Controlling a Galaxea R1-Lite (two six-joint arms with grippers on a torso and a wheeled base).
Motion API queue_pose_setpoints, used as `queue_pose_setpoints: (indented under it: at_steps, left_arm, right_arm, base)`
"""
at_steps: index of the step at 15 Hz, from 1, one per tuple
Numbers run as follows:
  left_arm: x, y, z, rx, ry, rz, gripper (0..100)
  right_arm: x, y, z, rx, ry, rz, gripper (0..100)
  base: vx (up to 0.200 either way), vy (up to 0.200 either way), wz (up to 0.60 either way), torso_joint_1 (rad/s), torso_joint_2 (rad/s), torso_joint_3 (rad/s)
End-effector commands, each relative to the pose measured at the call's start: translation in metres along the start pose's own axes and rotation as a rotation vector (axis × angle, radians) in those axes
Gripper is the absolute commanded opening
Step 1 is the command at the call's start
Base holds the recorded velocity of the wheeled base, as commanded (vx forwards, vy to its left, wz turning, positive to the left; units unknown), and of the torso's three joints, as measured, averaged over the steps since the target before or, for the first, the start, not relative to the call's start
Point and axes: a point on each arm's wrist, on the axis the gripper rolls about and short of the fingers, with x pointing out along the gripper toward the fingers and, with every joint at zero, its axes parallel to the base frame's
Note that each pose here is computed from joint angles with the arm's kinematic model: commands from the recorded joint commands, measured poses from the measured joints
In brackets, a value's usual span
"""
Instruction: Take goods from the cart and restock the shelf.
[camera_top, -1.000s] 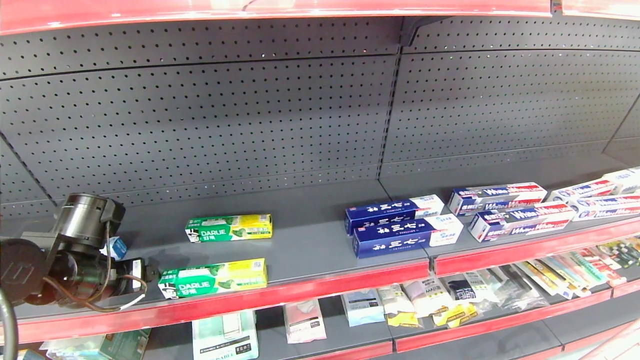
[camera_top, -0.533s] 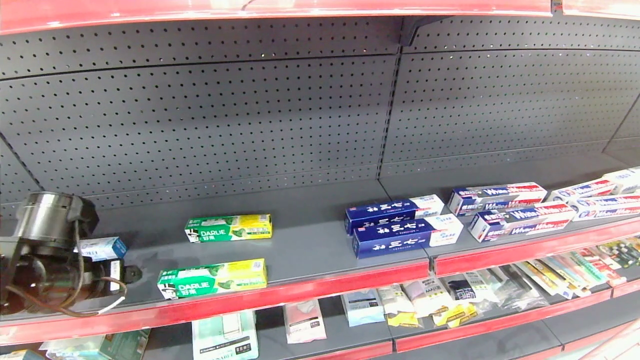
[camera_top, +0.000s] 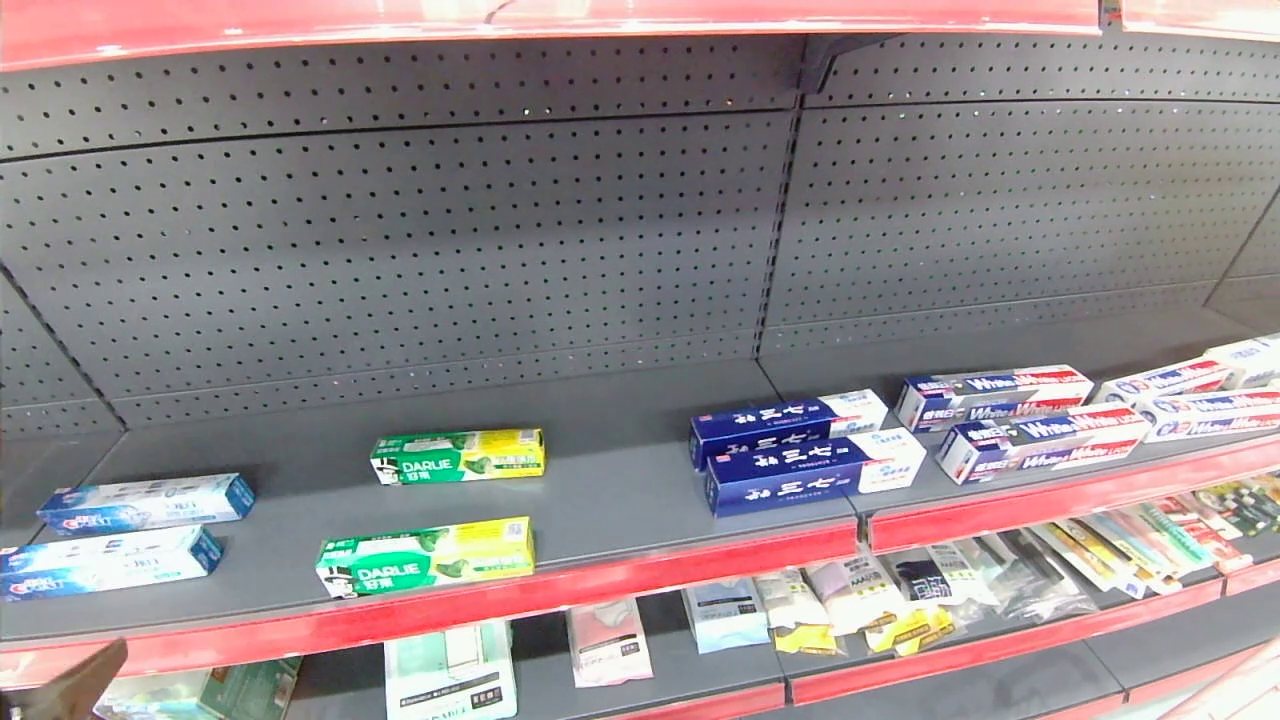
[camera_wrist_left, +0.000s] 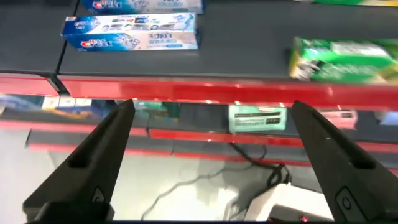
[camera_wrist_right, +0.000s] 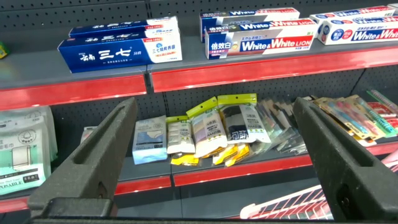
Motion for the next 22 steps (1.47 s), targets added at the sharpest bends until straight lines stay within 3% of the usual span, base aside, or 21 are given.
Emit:
queue_pose_setpoints:
  at_steps: [1,2,3,4,6,8,9,10,11,13,18,22]
  left_arm:
    - [-0.055,0.003,-0.083,0.045,-0.287,-0.132,100]
    - [-0.055,0.003,-0.082,0.022,-0.290,-0.134,100]
    - [-0.050,0.002,-0.085,-0.021,-0.287,-0.152,100]
    - [-0.041,0.001,-0.093,-0.004,-0.268,-0.128,100]
    - [-0.035,0.003,-0.092,-0.014,-0.328,-0.023,100]
    - [-0.031,0.003,-0.094,-0.061,-0.348,-0.002,100]
    - [-0.025,0.004,-0.094,-0.097,-0.442,0.087,100]
    - [-0.026,0.005,-0.092,-0.113,-0.465,0.113,100]
    - [-0.025,0.004,-0.094,-0.115,-0.443,0.086,100]
    - [-0.025,0.001,-0.094,-0.087,-0.447,-0.028,100]
    - [-0.025,0.001,-0.094,-0.095,-0.442,-0.033,100]
    - [-0.025,0.001,-0.094,-0.080,-0.442,-0.050,100]
  right_arm:
    - [0.000,0.000,0.000,-0.001,0.002,0.001,100]
    - [0.000,0.000,0.000,-0.001,0.002,0.001,100]
    - [0.000,0.000,0.000,-0.001,0.002,0.001,100]
    - [0.000,0.000,0.000,0.000,0.002,0.001,100]
    - [0.000,0.000,0.000,-0.001,0.002,0.001,100]
    - [0.000,0.000,0.000,0.000,0.002,0.001,100]
    - [0.000,0.000,0.000,-0.001,0.002,0.001,100]
    - [0.000,0.000,0.000,-0.001,0.002,0.001,100]
    - [0.000,0.000,0.000,0.000,0.002,0.001,100]
    - [0.000,0.000,0.000,-0.001,0.002,0.001,100]
    - [0.000,0.000,0.000,-0.001,0.002,0.001,100]
    - [0.000,0.000,0.000,-0.001,0.002,0.001,100]
  base:
    - [0.000,0.000,0.00,0.000,0.00,0.000]
    - [0.000,0.000,0.00,0.000,0.00,0.000]
    - [0.000,0.000,0.00,0.000,0.00,0.000]
    - [0.000,0.000,0.00,0.000,0.00,0.000]
    - [0.000,0.000,0.00,0.000,0.00,0.000]
    - [0.000,0.000,0.00,0.000,0.00,0.000]
    - [0.000,0.000,0.00,0.000,0.00,0.000]
    - [0.000,0.000,0.00,0.000,0.00,0.000]
    - [0.000,0.000,0.00,0.000,0.00,0.000]
    - [0.000,0.000,0.00,0.000,0.00,0.000]
    - [0.000,0.000,0.00,0.000,0.00,0.000]
    - [0.000,0.000,0.60,0.001,0.00,0.001]
